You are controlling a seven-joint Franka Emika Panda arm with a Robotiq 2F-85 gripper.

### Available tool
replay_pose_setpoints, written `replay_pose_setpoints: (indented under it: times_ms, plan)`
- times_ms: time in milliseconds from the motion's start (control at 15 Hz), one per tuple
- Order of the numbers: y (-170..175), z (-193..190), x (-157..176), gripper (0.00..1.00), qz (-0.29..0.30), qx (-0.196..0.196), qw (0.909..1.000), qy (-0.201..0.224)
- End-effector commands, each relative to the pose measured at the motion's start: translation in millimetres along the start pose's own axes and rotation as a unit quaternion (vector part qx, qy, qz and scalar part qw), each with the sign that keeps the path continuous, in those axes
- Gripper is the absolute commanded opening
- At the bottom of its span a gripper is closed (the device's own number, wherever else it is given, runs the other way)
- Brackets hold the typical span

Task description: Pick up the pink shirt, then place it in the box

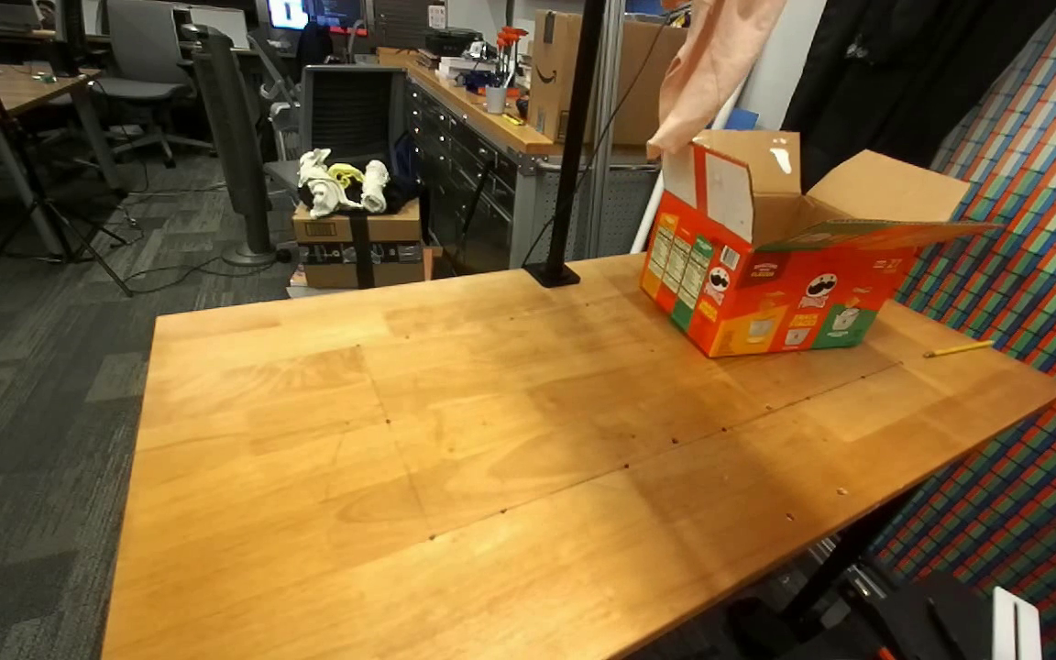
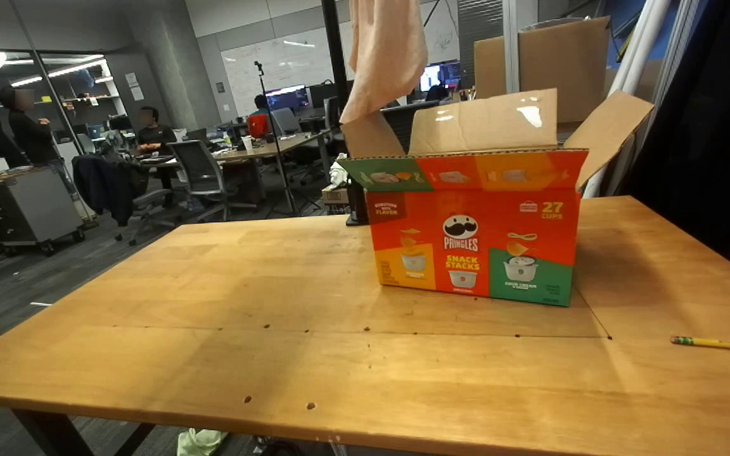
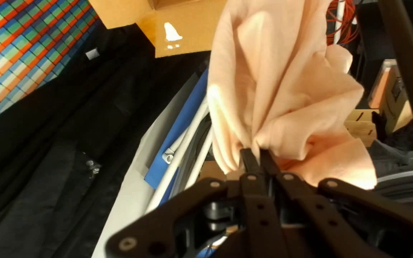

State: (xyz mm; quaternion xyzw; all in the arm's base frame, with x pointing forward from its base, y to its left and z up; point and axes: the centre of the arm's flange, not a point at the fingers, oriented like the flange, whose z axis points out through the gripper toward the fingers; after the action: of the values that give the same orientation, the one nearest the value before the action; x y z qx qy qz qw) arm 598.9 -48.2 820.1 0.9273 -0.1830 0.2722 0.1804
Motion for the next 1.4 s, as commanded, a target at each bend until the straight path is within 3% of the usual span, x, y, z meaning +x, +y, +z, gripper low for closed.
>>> replay_pose_setpoints:
  times_ms: [0,333,600,1067,1333]
  plan:
    - [27,-11,10,0.02,0.040,-0.011,0.9991,-0.004]
    - [44,6,-1,0.02,0.052,-0.028,0.9978,-0.029]
    - [37,30,-30,0.02,0.033,-0.022,0.9979,-0.051]
    - [9,88,-88,0.02,-0.006,0.009,0.9898,-0.142]
    - [15,101,-107,0.02,-0.017,0.013,0.9820,-0.187]
